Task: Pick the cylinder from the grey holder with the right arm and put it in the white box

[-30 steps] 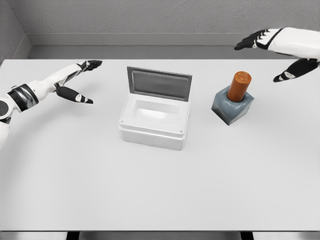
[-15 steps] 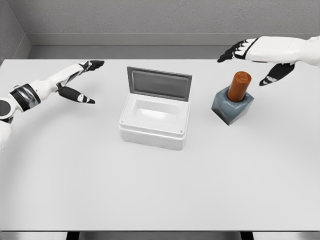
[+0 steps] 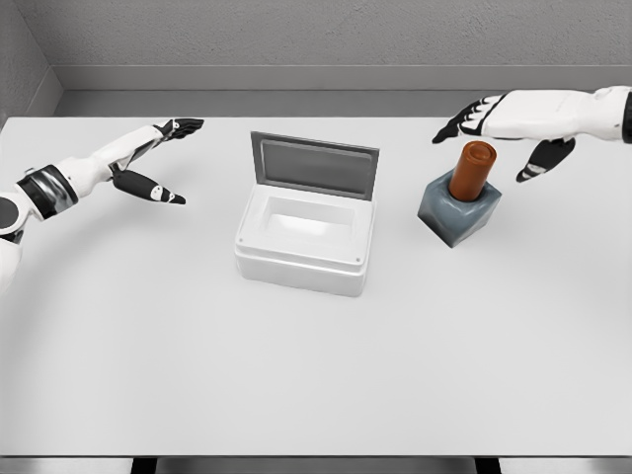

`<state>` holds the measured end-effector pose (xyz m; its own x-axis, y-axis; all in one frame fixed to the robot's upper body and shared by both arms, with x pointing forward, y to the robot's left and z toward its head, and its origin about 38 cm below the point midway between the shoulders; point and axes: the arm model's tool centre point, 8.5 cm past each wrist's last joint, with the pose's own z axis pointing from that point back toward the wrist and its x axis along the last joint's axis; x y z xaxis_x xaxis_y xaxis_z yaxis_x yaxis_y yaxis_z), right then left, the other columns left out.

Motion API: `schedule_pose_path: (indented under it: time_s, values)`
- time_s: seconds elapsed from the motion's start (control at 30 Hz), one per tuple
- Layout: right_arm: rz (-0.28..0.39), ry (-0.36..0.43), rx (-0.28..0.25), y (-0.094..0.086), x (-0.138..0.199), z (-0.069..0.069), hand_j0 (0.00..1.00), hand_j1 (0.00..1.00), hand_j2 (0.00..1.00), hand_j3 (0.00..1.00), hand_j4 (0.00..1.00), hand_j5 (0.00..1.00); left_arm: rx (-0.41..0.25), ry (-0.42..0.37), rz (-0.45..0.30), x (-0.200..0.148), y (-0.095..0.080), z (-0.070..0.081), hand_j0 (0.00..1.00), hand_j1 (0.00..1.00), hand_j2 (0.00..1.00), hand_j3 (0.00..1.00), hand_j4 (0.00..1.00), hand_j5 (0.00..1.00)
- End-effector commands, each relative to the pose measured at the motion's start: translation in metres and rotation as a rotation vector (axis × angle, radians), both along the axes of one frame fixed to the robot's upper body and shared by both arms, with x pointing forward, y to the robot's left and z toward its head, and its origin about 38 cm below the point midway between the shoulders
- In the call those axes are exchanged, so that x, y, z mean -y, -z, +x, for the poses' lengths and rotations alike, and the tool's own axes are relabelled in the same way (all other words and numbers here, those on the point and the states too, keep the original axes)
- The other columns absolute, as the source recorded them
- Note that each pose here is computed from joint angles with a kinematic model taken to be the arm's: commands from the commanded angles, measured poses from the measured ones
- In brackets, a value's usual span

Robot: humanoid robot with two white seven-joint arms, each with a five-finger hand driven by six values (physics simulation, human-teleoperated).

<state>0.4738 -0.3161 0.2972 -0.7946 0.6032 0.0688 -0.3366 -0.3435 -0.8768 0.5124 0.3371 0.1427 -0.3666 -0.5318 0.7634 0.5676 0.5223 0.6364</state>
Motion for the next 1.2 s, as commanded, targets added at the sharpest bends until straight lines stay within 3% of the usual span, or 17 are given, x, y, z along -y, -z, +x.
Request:
schedule_pose_path:
  time_s: [0.0, 0.23, 0.53, 0.6, 0.83, 1.17]
  values:
    - [0.006, 0.004, -0.004, 0.002, -0.001, 0.002, 1.00, 1.00, 1.00, 1.00, 1.00, 1.00, 0.000, -0.004, -0.009, 0.000, -0.001, 0.000, 1.00, 1.00, 1.00, 1.00, 1.00, 1.00]
    - [0.004, -0.035, -0.003, 0.006, -0.018, 0.003, 1.00, 1.00, 1.00, 1.00, 1.00, 1.00, 0.000, -0.004, -0.009, 0.000, -0.001, 0.000, 1.00, 1.00, 1.00, 1.00, 1.00, 1.00]
    - [0.000, -0.012, -0.016, 0.012, -0.012, 0.006, 1.00, 1.00, 1.00, 1.00, 1.00, 1.00, 0.000, -0.002, -0.010, 0.001, -0.001, 0.000, 1.00, 1.00, 1.00, 1.00, 1.00, 1.00]
    - [-0.008, -0.029, -0.014, 0.017, -0.024, 0.010, 1.00, 1.00, 1.00, 1.00, 1.00, 1.00, 0.000, -0.002, -0.010, 0.001, -0.001, 0.000, 1.00, 1.00, 1.00, 1.00, 1.00, 1.00]
    - [-0.010, 0.019, -0.025, 0.020, -0.009, 0.015, 1.00, 1.00, 1.00, 1.00, 1.00, 1.00, -0.001, -0.002, -0.009, 0.001, 0.000, 0.000, 1.00, 1.00, 1.00, 1.00, 1.00, 1.00]
    - [-0.010, 0.020, -0.033, 0.024, -0.010, 0.016, 1.00, 1.00, 1.00, 1.00, 1.00, 1.00, 0.000, -0.001, -0.011, 0.001, 0.000, 0.000, 1.00, 1.00, 1.00, 1.00, 1.00, 1.00]
